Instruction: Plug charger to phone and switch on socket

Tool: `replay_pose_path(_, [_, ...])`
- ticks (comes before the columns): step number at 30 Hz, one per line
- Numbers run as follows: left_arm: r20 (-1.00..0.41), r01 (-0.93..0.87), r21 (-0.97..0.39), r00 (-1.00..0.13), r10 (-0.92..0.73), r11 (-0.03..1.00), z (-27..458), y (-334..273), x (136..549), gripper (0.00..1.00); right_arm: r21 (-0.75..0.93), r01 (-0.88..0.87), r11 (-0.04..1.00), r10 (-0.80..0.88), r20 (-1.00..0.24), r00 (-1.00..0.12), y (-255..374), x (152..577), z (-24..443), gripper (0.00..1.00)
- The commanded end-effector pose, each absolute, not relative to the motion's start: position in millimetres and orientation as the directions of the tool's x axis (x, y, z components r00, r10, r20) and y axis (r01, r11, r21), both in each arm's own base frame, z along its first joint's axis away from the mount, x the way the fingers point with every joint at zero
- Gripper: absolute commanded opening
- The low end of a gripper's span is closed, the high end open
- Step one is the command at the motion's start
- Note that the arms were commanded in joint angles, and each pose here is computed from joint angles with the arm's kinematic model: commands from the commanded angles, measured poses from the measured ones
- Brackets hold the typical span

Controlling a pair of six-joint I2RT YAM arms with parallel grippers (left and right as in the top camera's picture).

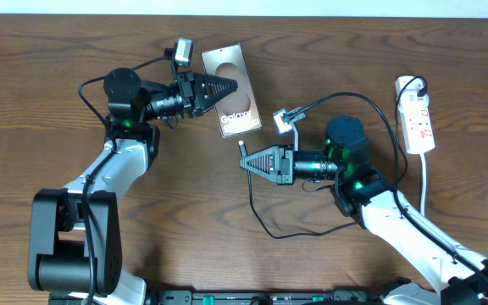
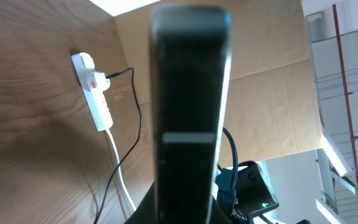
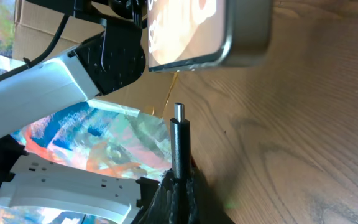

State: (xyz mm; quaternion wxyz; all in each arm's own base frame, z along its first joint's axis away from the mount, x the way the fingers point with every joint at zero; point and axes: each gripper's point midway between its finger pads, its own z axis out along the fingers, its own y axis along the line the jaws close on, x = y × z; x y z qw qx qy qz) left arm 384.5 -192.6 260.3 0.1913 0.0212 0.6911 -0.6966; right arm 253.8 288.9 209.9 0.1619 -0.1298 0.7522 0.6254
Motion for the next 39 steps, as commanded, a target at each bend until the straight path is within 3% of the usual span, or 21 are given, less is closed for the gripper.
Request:
replay_pose_path(1, [-0.319, 0.323, -0.946, -0.921, -0.225, 0.022, 269, -194, 382, 0.07, 0.899, -0.408, 0.162, -0.005, -0.413, -0.911, 289, 252, 217, 0.01])
replay_pose_path(39, [-0.319, 0.323, -0.946, -0.921, -0.225, 0.022, 269, -194, 383, 0.07, 0.89, -0.409, 0.203, 0.081, -0.431, -0.899, 283, 272, 219, 0.01])
